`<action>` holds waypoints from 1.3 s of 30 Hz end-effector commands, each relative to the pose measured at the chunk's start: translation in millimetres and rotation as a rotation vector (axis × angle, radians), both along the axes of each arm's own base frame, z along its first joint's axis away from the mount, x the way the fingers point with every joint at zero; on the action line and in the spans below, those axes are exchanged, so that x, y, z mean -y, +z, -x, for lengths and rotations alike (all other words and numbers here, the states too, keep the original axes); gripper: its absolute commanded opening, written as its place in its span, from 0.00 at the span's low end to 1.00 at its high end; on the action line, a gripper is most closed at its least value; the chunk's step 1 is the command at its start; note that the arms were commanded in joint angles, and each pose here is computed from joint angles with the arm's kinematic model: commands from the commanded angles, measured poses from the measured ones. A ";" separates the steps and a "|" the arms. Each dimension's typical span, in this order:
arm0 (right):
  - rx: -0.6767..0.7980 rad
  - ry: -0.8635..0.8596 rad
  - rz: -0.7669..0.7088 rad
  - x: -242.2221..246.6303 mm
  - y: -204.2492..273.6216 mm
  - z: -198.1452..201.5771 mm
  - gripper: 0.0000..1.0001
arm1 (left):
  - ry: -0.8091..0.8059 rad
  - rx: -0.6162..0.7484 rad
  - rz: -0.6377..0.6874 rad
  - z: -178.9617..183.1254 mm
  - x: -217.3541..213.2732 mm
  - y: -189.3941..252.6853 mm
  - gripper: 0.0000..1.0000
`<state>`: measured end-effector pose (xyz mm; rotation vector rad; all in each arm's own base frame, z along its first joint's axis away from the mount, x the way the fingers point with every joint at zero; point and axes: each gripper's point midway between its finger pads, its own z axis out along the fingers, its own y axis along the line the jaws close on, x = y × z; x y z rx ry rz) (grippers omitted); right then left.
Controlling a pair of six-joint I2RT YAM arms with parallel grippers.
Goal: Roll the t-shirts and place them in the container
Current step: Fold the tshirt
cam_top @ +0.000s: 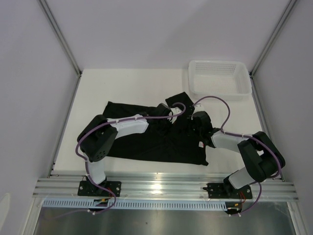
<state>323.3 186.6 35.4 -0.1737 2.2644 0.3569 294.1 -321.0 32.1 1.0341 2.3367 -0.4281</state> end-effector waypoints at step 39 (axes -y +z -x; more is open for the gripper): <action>0.069 -0.165 -0.029 25.1 82.7 1.6 0.41 | 0.029 0.199 0.041 -6.7 -40.3 96.4 0.58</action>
